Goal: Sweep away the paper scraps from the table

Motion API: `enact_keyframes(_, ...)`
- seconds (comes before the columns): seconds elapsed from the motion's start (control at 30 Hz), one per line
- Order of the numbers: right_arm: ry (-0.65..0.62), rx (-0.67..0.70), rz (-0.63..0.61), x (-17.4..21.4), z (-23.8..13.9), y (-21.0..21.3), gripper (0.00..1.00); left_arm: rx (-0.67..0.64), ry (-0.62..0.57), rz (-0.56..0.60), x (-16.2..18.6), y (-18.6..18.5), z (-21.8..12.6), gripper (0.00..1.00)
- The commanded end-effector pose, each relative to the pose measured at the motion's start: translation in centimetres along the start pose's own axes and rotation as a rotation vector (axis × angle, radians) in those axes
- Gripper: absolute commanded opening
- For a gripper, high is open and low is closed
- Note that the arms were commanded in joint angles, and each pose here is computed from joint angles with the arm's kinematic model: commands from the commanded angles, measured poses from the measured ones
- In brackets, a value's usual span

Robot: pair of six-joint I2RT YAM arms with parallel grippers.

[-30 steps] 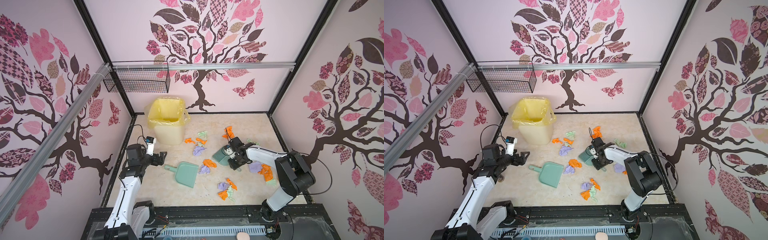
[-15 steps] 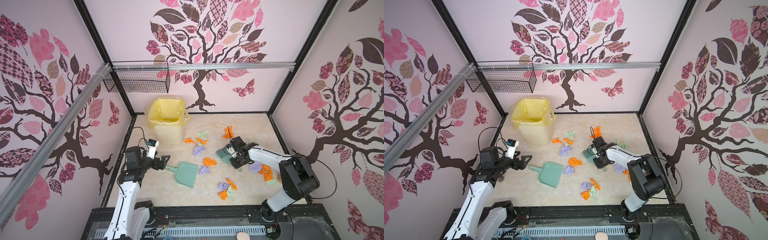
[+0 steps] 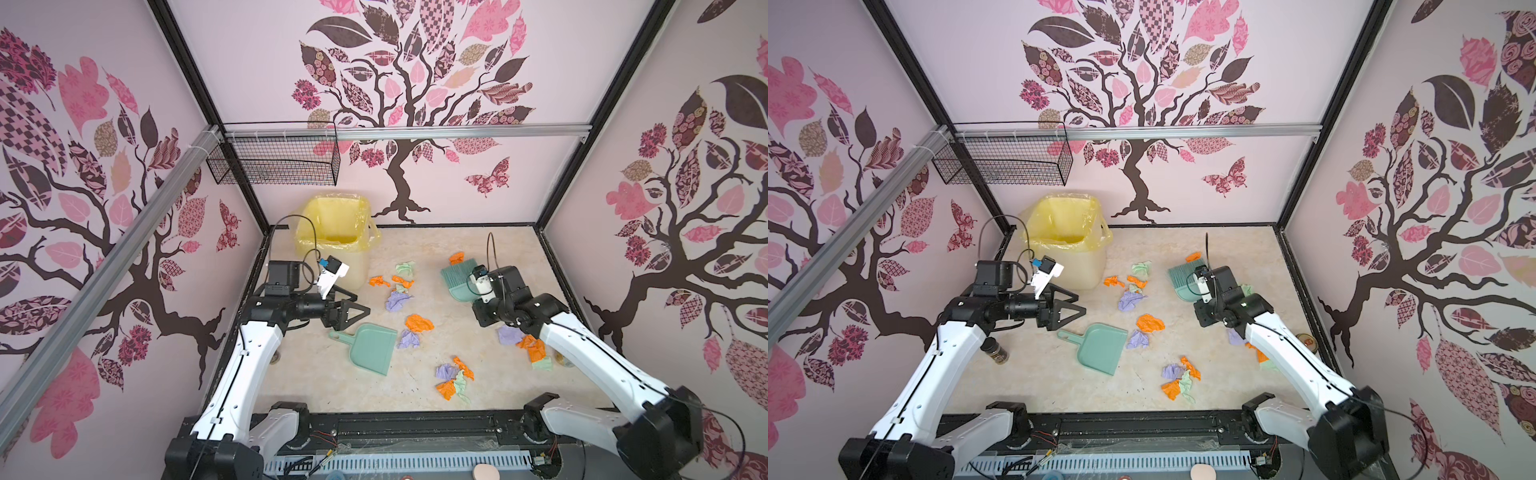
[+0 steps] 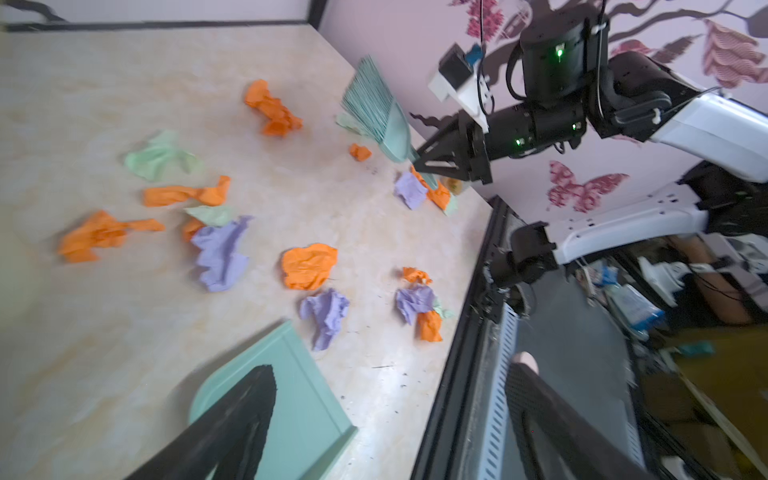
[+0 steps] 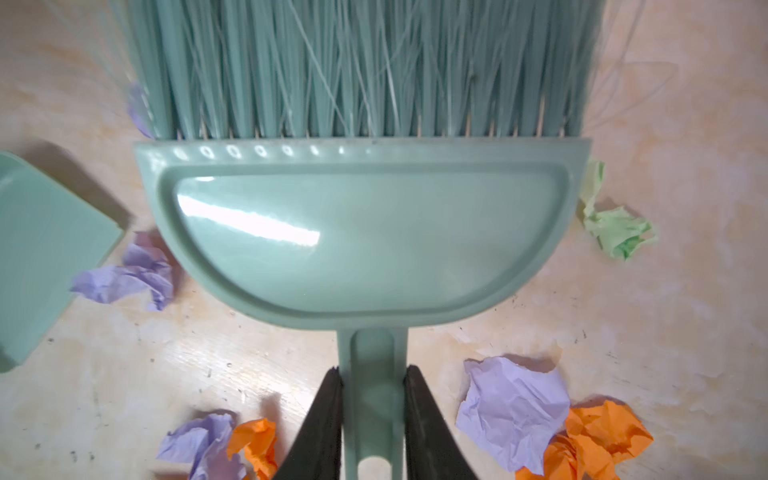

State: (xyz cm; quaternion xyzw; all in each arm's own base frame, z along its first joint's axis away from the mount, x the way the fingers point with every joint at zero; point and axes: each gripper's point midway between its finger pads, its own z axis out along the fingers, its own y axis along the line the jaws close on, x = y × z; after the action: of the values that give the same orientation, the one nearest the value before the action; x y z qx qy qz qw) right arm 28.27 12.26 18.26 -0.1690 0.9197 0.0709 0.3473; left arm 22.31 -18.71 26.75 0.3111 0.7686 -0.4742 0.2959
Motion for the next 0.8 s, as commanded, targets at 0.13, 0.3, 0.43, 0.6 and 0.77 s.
enact_keyframes(0.13,-0.197,-0.108,0.055,-2.8,-4.6,1.9,0.19,0.148,0.117,-0.107,-1.6,-1.6,6.6,0.88)
enact_keyframes(0.3,-0.202,-0.129,0.065,-2.4,-4.7,2.3,0.19,0.167,0.145,-0.132,-4.3,-0.4,10.3,0.87)
enact_keyframes(0.43,-0.195,-0.146,0.078,-2.1,-4.2,2.6,0.19,0.205,0.153,-0.145,-6.1,-0.6,12.4,0.85)
enact_keyframes(0.6,-0.182,-0.162,0.099,-2.2,-3.3,2.9,0.19,0.186,0.119,-0.104,-7.0,-0.9,14.2,0.84)
enact_keyframes(0.77,-0.162,-0.184,0.117,-2.6,-2.2,3.5,0.19,0.186,0.152,-0.095,-6.6,-1.2,16.0,0.84)
